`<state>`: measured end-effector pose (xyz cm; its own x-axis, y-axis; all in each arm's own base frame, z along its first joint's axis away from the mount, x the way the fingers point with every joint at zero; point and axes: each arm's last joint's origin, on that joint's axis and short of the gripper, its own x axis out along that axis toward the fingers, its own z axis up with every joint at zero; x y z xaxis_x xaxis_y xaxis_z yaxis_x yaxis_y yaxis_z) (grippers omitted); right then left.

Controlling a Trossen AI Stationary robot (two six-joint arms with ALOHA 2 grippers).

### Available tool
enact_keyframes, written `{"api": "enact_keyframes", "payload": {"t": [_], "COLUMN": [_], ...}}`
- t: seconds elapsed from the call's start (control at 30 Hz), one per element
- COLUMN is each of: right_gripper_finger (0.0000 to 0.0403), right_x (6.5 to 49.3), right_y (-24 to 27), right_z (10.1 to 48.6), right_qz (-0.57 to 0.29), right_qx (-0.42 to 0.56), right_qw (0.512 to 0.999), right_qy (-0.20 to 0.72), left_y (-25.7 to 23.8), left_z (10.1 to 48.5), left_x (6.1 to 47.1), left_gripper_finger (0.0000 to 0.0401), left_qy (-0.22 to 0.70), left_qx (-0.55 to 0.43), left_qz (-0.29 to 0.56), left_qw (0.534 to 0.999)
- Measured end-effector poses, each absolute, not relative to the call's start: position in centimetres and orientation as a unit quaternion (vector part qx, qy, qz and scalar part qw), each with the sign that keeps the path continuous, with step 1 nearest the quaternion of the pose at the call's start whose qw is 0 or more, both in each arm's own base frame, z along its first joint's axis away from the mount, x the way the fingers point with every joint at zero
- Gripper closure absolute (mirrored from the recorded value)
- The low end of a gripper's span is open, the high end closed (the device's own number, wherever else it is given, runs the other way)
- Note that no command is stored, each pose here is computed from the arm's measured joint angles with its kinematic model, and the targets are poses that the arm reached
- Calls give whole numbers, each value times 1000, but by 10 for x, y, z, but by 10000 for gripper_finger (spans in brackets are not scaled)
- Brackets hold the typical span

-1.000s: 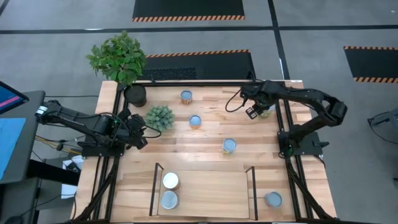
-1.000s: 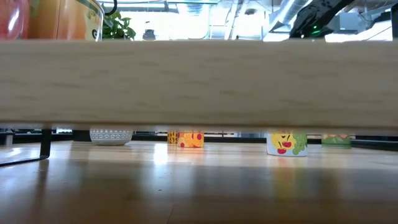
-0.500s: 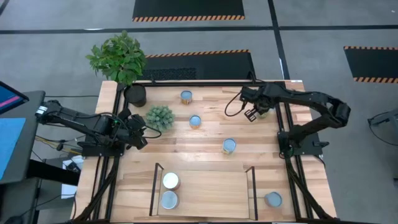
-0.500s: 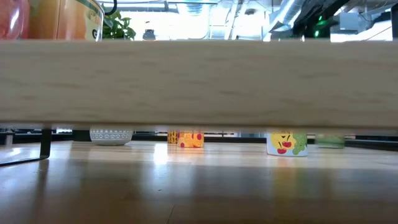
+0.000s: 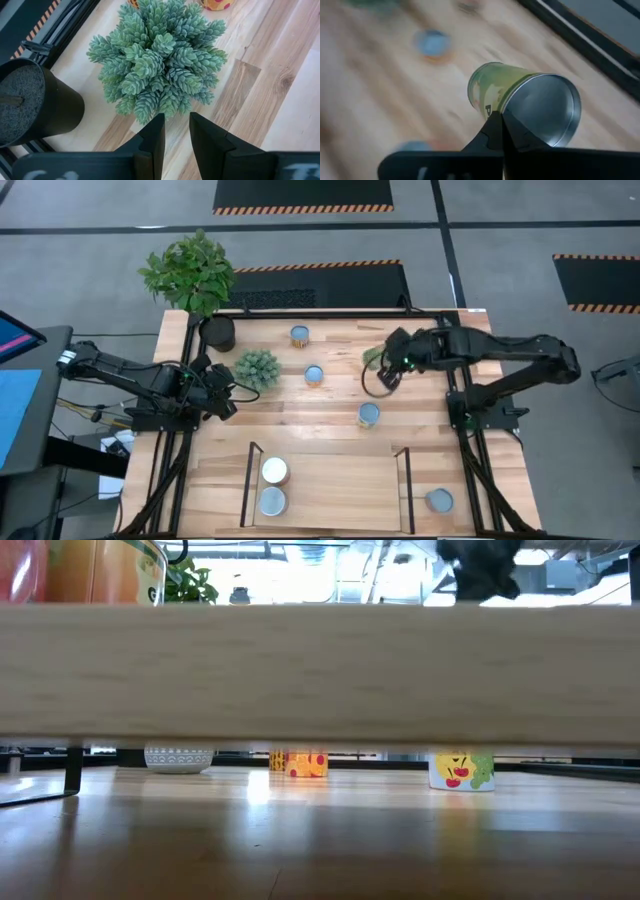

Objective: Pick and place cans onto a shelf
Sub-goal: Put the canned peaches on the shelf

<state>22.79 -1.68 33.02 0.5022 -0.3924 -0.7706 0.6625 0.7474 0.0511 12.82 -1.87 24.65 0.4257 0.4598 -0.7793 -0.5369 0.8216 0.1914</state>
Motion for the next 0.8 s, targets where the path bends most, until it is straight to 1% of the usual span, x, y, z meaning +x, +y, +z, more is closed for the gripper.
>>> {"api": "enact_keyframes", "payload": {"t": [0.1,0.23,0.33,0.5,0.8], "right_gripper_finger": [402,402,402,402,402], "right_x": [248,276,294,322,372], "right_y": [9,46,72,109,160], "right_z": [331,325,318,319,310], "right_qz": [-257,-201,-186,-160,-133], "right_qx": [167,147,113,93,17], "right_qw": [880,902,904,899,867], "right_qy": [363,353,369,397,480], "left_y": [-19,-19,-19,-19,-19], "left_z": [246,246,246,246,246], "left_x": [128,128,128,128,128], "left_gripper_finger": [321,321,321,321,321], "left_qy": [447,448,448,450,451], "left_qx": [-42,-40,-40,-42,-42], "left_qz": [295,294,294,292,292], "left_qw": [843,843,843,843,843]}}
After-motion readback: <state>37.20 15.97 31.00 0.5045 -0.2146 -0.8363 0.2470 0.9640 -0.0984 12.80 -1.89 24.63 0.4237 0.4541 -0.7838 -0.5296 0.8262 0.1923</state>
